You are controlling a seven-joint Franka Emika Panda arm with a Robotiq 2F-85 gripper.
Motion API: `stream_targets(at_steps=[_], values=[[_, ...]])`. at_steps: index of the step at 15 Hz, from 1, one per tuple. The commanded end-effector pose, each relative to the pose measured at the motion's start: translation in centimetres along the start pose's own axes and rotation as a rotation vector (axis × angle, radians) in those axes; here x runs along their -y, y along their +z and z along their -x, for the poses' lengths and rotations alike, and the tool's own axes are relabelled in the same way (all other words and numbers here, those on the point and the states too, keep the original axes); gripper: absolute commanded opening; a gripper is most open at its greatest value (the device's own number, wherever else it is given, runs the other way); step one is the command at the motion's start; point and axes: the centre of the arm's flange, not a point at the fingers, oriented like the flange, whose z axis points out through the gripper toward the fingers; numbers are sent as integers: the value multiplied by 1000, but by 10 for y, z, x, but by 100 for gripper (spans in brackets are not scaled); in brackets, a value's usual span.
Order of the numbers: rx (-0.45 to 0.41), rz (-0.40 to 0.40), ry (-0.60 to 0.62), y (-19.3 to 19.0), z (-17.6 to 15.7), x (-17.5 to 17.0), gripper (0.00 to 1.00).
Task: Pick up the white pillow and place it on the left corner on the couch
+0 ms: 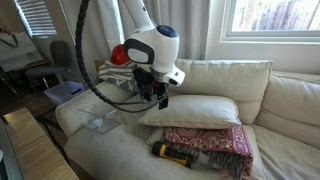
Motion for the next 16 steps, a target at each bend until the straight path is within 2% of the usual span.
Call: stream_targets(at_steps=[1,4,6,9,16], values=[[20,-50,61,45,-26,-21,100],[35,-88,82,69,-36,-35,100],[-18,-109,133,82,-45,-42,100],[-70,-100,176,95,-59,-55,100],[-164,-119,276,123,-78,-69,100]])
